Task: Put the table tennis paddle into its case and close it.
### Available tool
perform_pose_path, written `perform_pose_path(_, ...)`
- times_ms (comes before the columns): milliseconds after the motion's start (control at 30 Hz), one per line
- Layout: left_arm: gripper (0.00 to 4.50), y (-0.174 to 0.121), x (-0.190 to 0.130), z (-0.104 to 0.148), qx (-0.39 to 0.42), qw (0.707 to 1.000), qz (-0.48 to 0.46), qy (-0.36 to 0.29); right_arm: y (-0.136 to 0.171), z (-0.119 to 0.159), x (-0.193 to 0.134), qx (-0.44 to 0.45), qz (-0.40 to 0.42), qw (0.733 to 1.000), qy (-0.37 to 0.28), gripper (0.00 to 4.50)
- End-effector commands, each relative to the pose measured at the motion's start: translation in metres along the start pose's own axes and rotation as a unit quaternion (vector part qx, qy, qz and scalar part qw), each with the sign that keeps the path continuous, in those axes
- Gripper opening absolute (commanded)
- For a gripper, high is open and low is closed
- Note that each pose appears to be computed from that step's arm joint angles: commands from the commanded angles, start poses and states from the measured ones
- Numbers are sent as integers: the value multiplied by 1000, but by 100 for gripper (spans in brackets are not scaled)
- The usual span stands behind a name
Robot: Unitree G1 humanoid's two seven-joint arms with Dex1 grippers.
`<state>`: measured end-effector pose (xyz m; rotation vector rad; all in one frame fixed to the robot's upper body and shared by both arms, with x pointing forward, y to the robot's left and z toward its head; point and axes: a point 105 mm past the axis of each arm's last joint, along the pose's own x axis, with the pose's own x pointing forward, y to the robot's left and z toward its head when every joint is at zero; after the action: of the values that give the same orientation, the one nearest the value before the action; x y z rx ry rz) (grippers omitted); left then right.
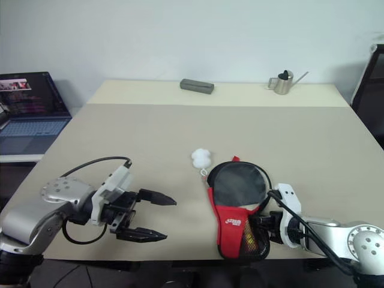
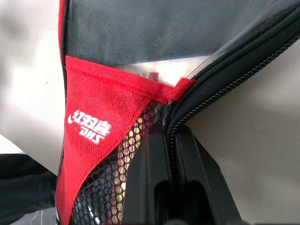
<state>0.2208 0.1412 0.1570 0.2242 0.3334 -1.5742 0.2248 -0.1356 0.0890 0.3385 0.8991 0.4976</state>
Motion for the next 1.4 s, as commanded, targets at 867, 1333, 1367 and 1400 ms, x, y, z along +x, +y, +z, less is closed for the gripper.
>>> perform_pose_path(867, 429, 3, -10, -3, 11, 999, 42, -4, -15, 54, -20, -80, 42, 991, -102, 448)
perform_pose_path(1333, 429, 36, -25, 5, 11, 984, 173, -38, 33, 87, -36, -334, 156, 907, -204, 448)
perform_pose_path(1367, 429, 39, -28, 7, 10, 981, 187, -44, 36, 86, -36, -352, 165, 900, -197, 448)
perform_pose_path(1400, 429, 43, -30, 9, 10, 978, 202, -51, 38, 87, -37, -371, 166, 892, -197, 448)
